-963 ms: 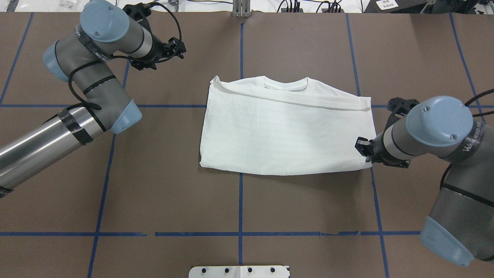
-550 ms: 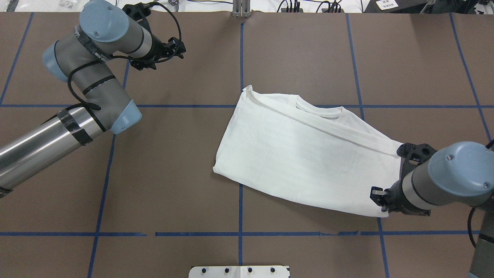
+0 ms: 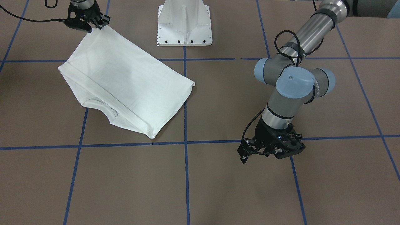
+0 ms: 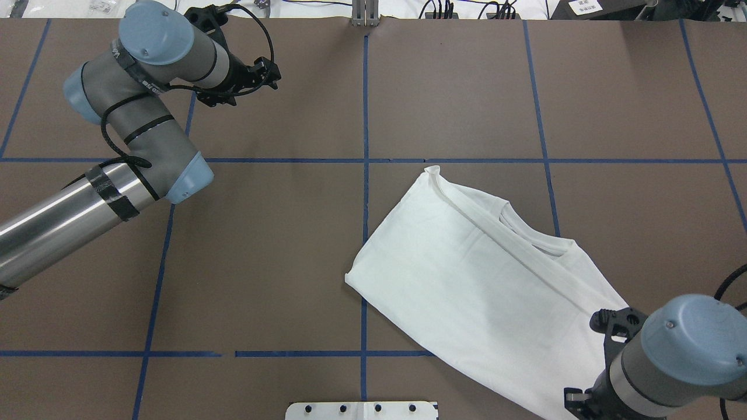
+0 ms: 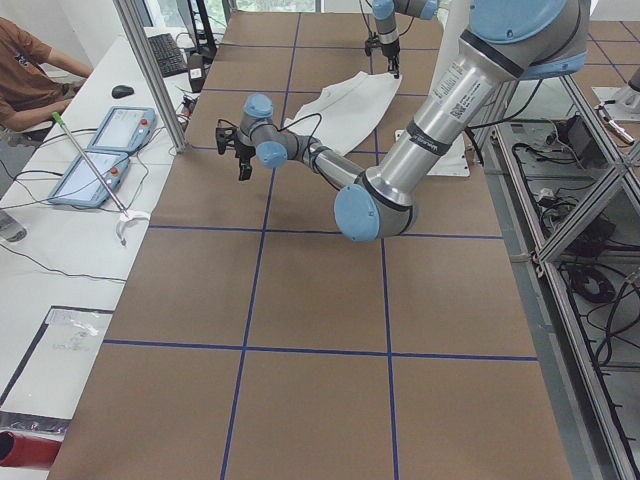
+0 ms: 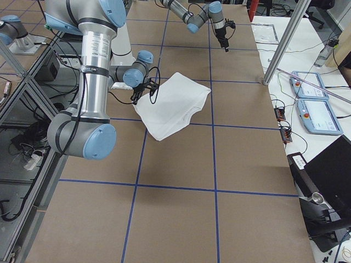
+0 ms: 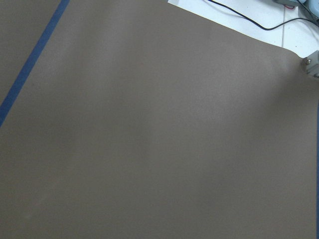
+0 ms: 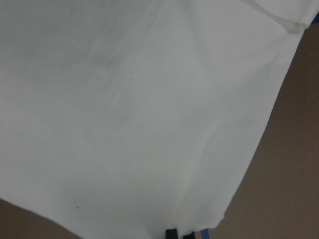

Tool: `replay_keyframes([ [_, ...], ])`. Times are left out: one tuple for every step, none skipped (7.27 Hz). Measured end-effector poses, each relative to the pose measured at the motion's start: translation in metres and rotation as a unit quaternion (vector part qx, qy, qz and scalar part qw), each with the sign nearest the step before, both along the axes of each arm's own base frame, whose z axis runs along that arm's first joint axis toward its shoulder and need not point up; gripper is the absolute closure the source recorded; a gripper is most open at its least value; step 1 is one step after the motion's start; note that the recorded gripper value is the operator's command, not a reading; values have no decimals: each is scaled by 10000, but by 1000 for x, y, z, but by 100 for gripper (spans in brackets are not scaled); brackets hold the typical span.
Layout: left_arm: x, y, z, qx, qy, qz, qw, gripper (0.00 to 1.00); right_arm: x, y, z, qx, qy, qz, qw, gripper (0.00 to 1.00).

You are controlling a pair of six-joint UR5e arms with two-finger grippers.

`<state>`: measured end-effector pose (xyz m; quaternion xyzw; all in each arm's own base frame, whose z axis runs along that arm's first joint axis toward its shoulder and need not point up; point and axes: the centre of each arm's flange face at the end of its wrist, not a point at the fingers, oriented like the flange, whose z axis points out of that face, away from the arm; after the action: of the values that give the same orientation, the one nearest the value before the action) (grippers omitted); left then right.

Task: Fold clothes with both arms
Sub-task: 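Drag the folded shirt toward the robot with the right gripper, rotating it, then release the shirt and lift the right gripper while the left arm approaches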

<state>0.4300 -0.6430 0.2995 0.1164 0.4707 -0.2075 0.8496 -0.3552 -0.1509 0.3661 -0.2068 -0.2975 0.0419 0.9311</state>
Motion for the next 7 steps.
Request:
replay_keyframes([
  [0,0,2,-4,-9,5,10000,0,-7,22,-1,-130,59,-176,9997,0],
  [0,1,5,3,-26,17,10000,0,-12,33,-3,-255,111,-175,9995,0],
  [0,1,6,36,-46,44,10000,0,-18,32,-11,-389,105,31,9992,0],
  [0,1,5,72,-49,69,9999,0,-24,16,-24,-446,-21,319,9985,0],
  [0,3,1,111,-19,93,9999,0,-24,-11,-37,-433,-203,675,9966,0],
  [1,9,-9,162,61,148,9997,0,-20,-49,-54,-298,-462,1055,9929,0],
  [7,23,-25,167,215,290,9992,0,-10,-100,-74,17,-801,1408,9868,0],
])
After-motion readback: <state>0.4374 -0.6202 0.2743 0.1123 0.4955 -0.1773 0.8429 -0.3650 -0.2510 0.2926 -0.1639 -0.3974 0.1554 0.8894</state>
